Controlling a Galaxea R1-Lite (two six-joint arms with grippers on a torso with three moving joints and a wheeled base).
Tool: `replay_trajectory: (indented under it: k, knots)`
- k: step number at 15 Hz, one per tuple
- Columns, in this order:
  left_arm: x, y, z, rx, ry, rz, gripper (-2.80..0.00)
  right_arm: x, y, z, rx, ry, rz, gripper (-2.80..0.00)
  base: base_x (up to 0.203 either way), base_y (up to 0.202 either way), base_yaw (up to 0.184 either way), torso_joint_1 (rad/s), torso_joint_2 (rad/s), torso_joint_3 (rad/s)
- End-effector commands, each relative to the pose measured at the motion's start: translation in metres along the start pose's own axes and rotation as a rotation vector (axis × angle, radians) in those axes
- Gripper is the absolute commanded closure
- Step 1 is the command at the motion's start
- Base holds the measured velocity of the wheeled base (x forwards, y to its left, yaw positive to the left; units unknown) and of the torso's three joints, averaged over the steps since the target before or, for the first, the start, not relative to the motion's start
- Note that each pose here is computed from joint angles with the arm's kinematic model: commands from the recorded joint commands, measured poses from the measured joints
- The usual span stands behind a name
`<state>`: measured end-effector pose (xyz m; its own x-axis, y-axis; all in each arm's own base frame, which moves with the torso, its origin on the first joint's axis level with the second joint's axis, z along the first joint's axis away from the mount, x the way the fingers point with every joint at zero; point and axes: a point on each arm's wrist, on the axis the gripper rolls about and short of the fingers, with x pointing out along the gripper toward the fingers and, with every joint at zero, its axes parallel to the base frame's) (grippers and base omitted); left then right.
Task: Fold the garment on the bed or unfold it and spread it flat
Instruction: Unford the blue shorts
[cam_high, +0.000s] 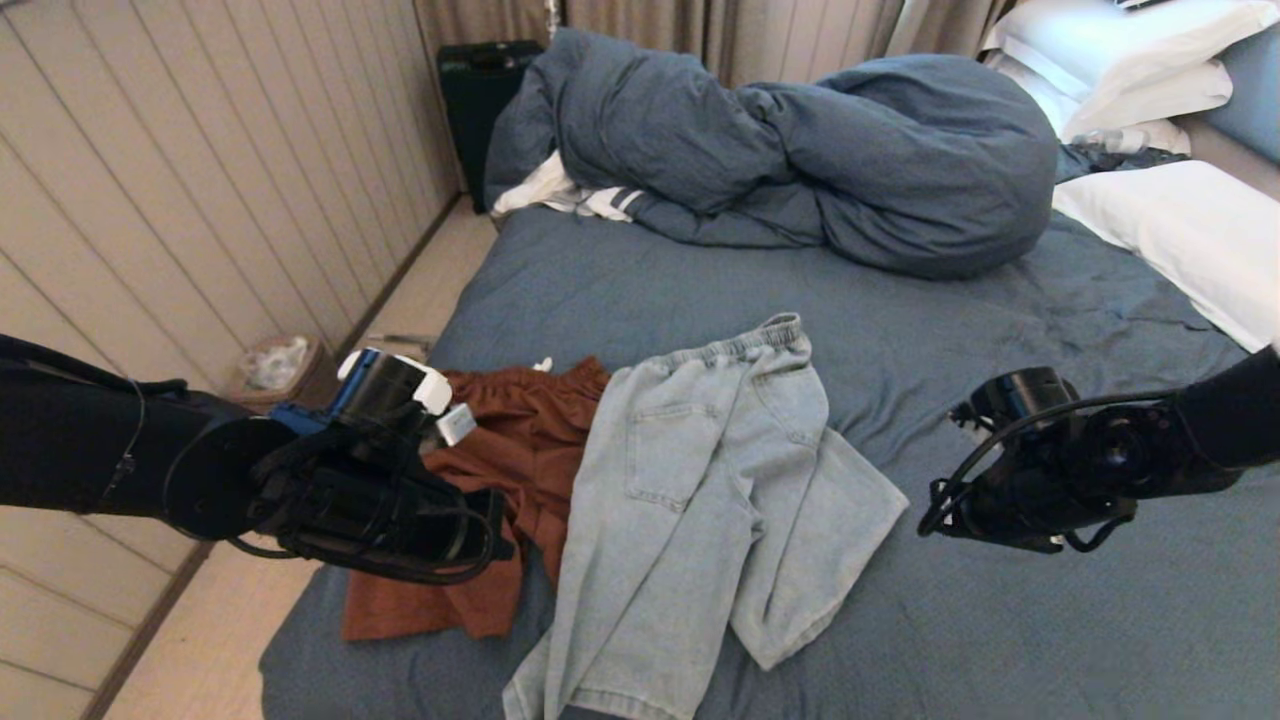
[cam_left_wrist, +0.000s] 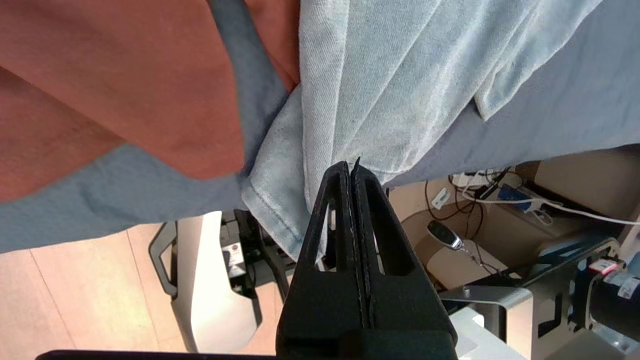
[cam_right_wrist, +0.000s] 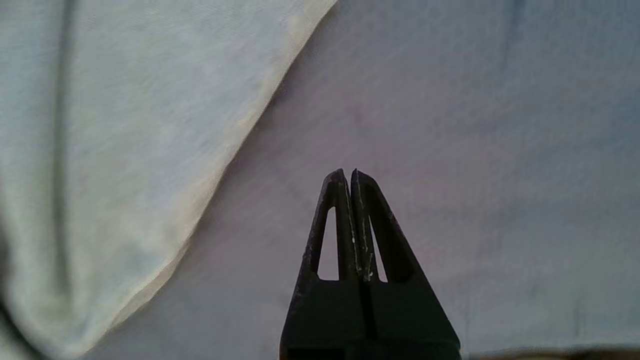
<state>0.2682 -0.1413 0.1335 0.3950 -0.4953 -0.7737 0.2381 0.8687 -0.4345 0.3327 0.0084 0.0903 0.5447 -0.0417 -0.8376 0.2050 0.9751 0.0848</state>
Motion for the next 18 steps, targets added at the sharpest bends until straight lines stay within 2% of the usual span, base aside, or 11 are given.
replay_trajectory:
  k: [1,3,6,12,15,18]
  knots:
    - [0.001,0.001,0.0,-0.008,0.004,-0.001,0.0,0.03,-0.006,-0.001,0.016,0.002,-0.016,-2.8,0.0,0.0,0.0,0.0,0.0,0.0]
    - [0.001,0.002,0.0,-0.008,0.004,-0.001,0.0,0.037,-0.005,0.011,0.028,-0.06,0.001,-2.8,0.0,0.0,0.0,0.0,0.0,0.0]
    - [0.002,0.002,-0.001,-0.01,0.009,0.0,0.0,0.04,-0.002,0.021,0.038,-0.088,0.014,-2.8,0.0,0.0,0.0,0.0,0.0,0.0]
    - [0.003,0.003,-0.002,-0.013,0.011,-0.001,0.0,0.065,0.021,0.023,0.024,-0.07,0.038,-2.8,0.0,0.0,0.0,0.0,0.0,0.0]
    - [0.004,0.003,-0.002,-0.021,0.014,-0.001,0.0,0.07,0.023,0.033,0.059,-0.096,0.044,-2.8,0.0,0.0,0.0,0.0,0.0,0.0]
    - [-0.001,0.004,-0.001,-0.034,-0.008,-0.066,0.0,0.077,0.023,0.034,0.09,-0.093,0.041,-2.8,0.0,0.0,0.0,0.0,0.0,0.0]
